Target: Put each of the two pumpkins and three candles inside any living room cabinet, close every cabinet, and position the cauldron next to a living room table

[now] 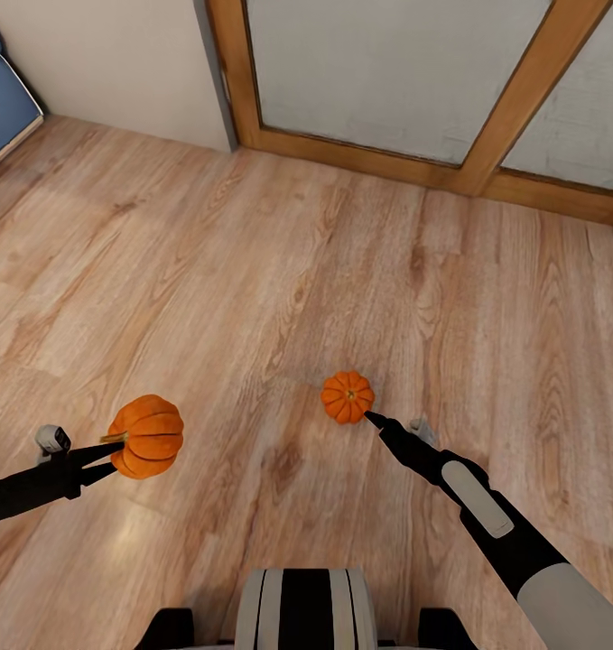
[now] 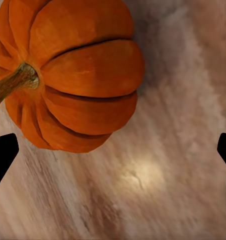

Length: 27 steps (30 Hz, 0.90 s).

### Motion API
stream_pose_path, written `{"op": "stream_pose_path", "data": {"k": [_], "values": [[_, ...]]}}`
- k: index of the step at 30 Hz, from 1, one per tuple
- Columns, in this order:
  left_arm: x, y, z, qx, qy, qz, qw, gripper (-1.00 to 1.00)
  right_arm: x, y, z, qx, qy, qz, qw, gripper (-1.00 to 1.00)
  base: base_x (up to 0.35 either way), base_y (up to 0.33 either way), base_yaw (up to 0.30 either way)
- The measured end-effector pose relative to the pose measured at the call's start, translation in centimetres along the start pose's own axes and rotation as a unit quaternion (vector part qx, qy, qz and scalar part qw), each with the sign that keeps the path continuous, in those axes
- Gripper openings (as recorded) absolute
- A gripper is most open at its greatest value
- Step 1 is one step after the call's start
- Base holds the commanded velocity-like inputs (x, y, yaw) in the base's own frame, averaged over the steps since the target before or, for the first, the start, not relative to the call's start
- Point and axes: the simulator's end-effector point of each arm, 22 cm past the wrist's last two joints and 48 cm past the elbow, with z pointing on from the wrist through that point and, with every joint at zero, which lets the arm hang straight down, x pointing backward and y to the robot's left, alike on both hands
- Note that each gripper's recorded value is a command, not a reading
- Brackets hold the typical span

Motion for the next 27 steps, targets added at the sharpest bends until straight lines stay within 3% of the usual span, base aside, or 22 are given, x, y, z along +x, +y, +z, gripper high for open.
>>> {"op": "stream_pose_path", "data": {"k": [15, 27], "values": [[0.14, 0.44, 0.08, -0.003, 0.002, -0.003, 1.0, -1.0, 0.18, -0.48, 0.18, 0.004, 0.002, 0.001, 1.0, 1.0, 0.003, 0.0, 0.0], [0.22, 0.38, 0.14, -0.004, 0.004, -0.001, 1.0, -1.0, 0.1, -0.55, 0.14, 0.005, 0.002, 0.0, 1.0, 1.0, 0.088, 0.023, 0.0]]}}
